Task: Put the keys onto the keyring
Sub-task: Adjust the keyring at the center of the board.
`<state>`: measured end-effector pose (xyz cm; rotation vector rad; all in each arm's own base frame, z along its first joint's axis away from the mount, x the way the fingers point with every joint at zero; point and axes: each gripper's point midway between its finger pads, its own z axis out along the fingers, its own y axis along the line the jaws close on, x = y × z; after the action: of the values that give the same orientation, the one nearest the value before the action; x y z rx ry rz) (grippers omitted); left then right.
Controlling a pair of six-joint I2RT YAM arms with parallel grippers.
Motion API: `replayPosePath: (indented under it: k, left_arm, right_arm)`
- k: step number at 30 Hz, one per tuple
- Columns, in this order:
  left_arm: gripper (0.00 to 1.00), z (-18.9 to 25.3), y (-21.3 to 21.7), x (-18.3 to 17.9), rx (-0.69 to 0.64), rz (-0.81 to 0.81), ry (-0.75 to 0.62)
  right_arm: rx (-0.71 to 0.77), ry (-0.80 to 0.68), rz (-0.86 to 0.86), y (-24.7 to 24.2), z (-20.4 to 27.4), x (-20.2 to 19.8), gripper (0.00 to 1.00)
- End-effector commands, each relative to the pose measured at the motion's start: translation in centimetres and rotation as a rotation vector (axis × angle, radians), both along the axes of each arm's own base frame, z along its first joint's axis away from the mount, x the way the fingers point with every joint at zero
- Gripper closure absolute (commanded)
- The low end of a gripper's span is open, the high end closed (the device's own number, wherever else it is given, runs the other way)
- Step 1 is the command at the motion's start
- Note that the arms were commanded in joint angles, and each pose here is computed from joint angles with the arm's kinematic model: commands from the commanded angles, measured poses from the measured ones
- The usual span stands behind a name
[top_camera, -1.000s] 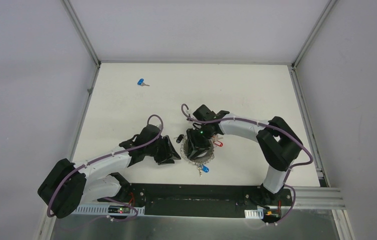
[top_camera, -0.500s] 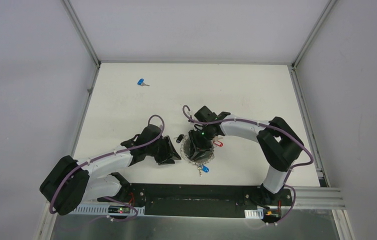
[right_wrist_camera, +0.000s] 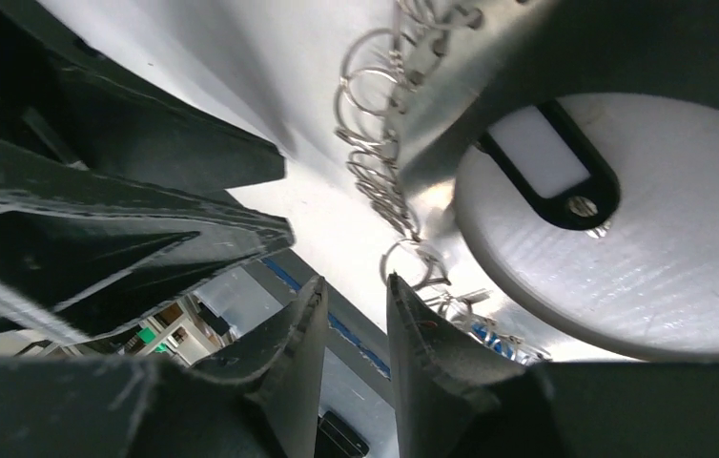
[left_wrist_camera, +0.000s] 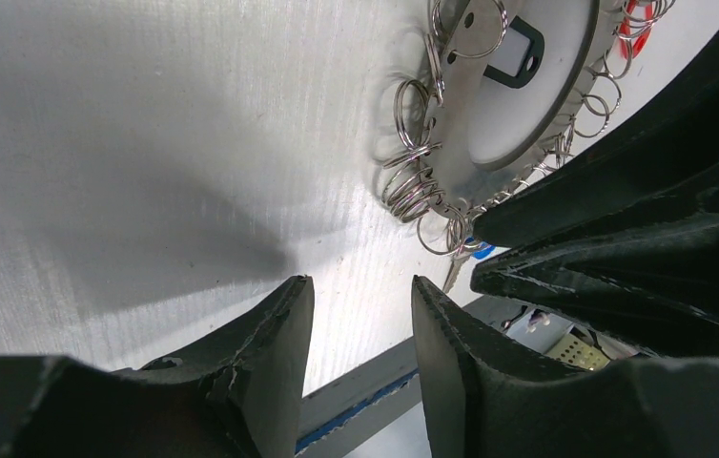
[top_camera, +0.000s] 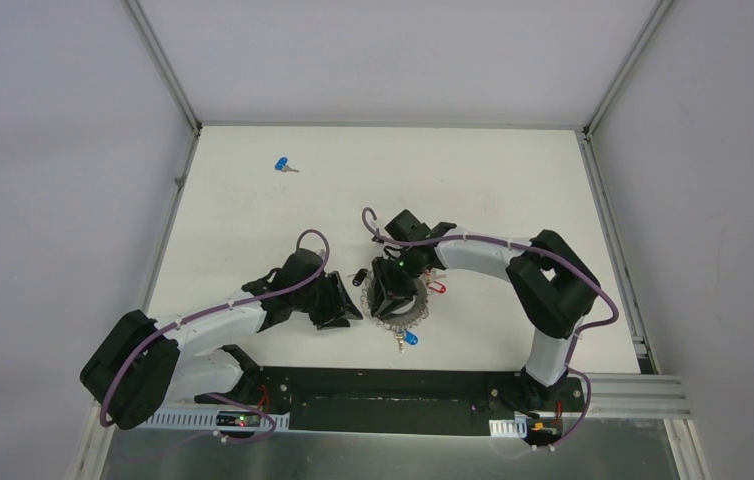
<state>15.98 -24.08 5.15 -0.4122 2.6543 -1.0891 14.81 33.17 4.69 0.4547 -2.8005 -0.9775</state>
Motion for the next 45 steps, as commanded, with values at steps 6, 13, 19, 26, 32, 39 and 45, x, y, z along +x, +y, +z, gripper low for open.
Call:
replayPosePath:
  k: [6,13,19,26,32,39,45]
  left_arm:
    - [0.57,1.3,-0.9,0.2,-0.042,-0.025,-0.036]
    - [0.57,1.1,-0.8,0.1,-0.040,-0.026,-0.031]
    - [0.57,0.9,-0.8,0.1,-0.038,-0.027,-0.028]
    - [0.57,0.9,-1.0,0.1,-0.043,-0.028,-0.026]
    - [0.57,1.1,-0.9,0.1,-0.048,-0.030,-0.030]
    - [0.57,1.2,-0.9,0.1,-0.052,-0.028,-0.033]
    - [0.58,1.3,-1.0,0.1,-0.056,-0.032,-0.039]
  right_arm:
    - [0.122,-0.049,-0.023,2.1,3.0,1.5,0.68]
    - [0.068,-0.052,-0.024,0.2,2.0,0.8,0.68]
    - [0.042,-0.013,-0.008,-0.6,1.2,-0.3,0.68]
    - [0.056,0.009,-0.013,0.3,0.8,-0.5,0.67]
    - [0.082,-0.008,-0.016,1.7,1.3,0.3,0.67]
    - [0.138,-0.071,-0.030,2.8,3.2,2.1,0.67]
    - [0.126,-0.089,-0.049,1.5,3.3,2.4,0.67]
